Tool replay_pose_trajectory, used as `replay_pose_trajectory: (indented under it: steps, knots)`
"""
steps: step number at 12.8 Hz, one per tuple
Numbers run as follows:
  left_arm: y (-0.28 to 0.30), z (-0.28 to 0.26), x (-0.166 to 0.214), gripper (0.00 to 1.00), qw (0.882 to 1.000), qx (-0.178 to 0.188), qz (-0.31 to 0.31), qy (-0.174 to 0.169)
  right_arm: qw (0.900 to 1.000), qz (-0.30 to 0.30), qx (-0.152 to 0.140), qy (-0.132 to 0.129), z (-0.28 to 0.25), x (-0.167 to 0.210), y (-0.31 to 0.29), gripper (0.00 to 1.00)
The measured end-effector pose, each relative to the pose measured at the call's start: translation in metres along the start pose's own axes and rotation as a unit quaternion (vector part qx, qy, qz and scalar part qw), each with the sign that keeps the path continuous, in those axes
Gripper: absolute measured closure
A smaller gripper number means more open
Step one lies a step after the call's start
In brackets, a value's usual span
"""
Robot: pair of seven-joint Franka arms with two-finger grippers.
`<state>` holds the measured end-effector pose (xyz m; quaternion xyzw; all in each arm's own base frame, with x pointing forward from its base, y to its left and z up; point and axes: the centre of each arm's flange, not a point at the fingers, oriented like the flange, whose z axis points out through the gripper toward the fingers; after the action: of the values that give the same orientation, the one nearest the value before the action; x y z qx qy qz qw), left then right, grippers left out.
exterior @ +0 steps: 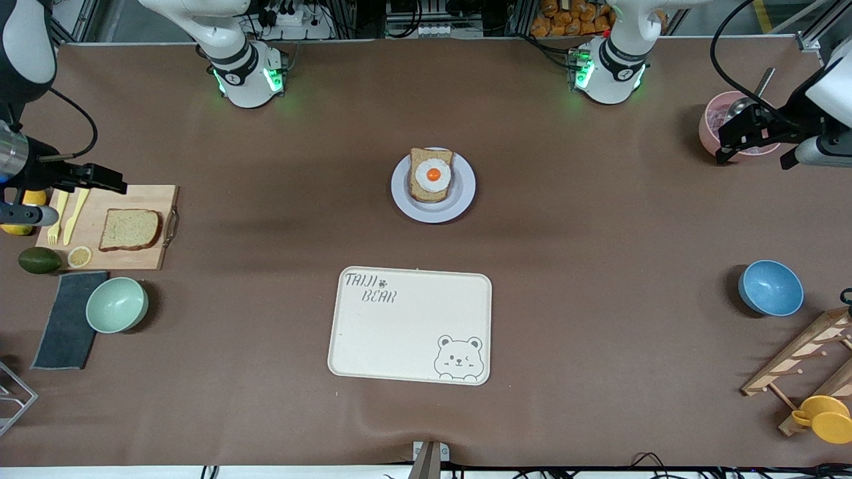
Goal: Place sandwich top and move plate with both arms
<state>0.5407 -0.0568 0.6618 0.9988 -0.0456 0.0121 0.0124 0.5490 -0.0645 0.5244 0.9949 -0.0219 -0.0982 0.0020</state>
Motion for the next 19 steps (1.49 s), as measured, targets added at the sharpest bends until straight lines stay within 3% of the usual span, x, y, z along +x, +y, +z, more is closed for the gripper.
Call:
replay_pose_trajectory:
  steps: [9,15,19]
  knots:
    - [-0.001,0.007,0.006,0.0,1.0,-0.001,-0.001,0.0,1.0,-0.018,0.021,-0.006,0.124,0.008,0.105,0.0]
    - [0.0,0.007,0.006,0.0,1.0,-0.001,0.001,0.0,0.998,-0.058,0.005,0.023,0.182,0.018,0.189,0.0]
    - [0.001,0.007,0.006,0.0,1.0,-0.001,0.001,0.0,0.994,-0.1,0.027,0.033,0.233,0.021,0.225,0.04]
